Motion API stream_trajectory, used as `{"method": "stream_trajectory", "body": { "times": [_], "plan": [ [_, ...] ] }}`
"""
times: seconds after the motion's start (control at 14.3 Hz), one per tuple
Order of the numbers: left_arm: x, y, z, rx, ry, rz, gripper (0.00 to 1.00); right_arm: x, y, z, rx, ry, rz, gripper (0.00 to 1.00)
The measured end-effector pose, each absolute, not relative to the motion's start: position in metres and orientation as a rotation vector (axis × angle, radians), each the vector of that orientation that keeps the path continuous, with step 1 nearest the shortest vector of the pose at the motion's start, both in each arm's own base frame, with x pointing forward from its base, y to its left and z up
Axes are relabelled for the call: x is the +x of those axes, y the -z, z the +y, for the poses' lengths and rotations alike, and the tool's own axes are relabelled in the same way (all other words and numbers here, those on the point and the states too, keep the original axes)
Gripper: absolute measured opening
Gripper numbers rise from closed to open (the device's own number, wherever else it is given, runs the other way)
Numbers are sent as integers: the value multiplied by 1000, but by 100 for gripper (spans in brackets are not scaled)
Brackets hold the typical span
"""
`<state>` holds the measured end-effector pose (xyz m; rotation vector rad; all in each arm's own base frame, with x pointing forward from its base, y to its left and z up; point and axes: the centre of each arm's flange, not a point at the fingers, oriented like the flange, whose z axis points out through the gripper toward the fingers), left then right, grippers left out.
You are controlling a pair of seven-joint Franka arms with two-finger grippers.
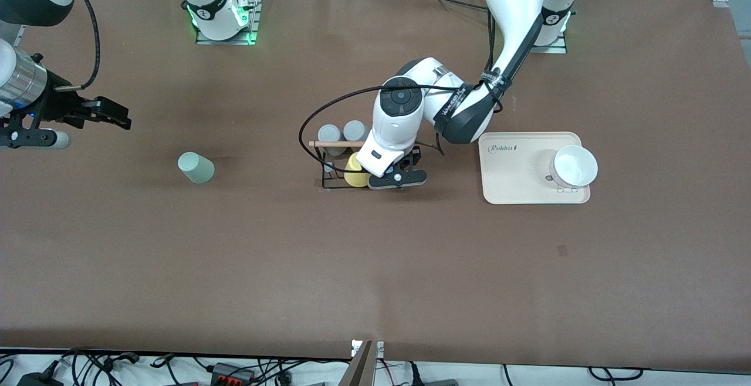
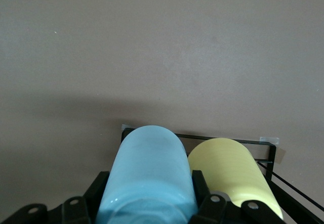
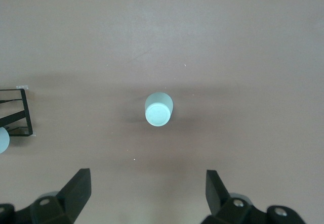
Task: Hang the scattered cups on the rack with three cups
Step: 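Carry the light blue cup with the left gripper to the rack, then hang the light blue cup on the rack peg beside the yellow cup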
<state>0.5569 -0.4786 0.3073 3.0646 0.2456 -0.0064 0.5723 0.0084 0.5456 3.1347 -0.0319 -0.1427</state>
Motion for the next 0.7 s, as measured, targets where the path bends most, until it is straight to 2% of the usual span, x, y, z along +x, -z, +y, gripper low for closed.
{"method": "stream_trajectory", "body": {
  "times": [0.63,0.7],
  "plan": [
    [556,-280,-478,3085,-18,217,70,577,-534,3,3133,176,-47,100],
    [557,-281,-477,3085,-21,219,74,577,-534,4,3133,176,-46,100]
  ]
}}
